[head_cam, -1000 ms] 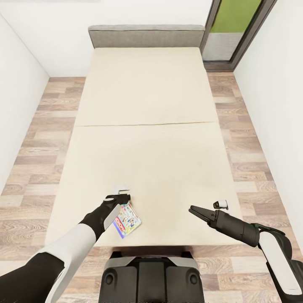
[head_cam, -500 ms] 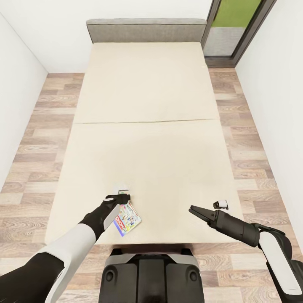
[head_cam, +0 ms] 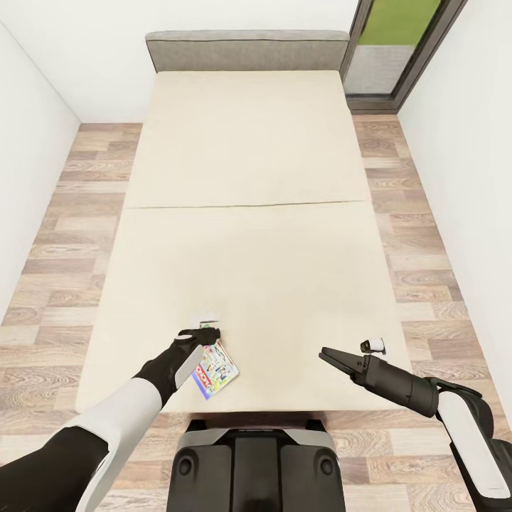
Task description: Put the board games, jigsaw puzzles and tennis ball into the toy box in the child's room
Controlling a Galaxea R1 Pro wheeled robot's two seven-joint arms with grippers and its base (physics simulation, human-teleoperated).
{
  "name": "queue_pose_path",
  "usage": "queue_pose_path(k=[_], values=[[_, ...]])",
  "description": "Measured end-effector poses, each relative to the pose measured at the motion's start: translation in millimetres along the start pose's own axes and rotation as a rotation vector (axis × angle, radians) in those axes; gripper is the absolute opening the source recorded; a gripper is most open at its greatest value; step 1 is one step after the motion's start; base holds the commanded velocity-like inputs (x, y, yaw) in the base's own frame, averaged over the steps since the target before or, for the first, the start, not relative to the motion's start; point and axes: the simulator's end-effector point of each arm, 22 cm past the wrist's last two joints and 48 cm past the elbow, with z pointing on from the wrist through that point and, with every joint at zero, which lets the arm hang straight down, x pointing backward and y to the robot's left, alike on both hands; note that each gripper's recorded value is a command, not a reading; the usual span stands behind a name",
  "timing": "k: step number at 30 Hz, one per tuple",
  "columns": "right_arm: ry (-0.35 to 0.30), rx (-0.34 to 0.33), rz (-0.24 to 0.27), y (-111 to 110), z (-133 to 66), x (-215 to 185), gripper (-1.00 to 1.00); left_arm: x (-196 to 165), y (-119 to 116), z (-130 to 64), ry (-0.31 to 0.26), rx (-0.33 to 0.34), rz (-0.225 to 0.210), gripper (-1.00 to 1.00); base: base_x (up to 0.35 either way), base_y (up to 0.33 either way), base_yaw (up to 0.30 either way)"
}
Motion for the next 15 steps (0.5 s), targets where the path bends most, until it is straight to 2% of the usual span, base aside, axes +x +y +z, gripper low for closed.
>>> queue_pose_path(k=[15], values=[[0.002, 0.002, 0.006, -3.4, 0.8, 1.2, 1.00, 4.5, 0.4, 2.8, 0.008, -0.001, -0.001, 1.00, 0.000, 0.000, 0.000]])
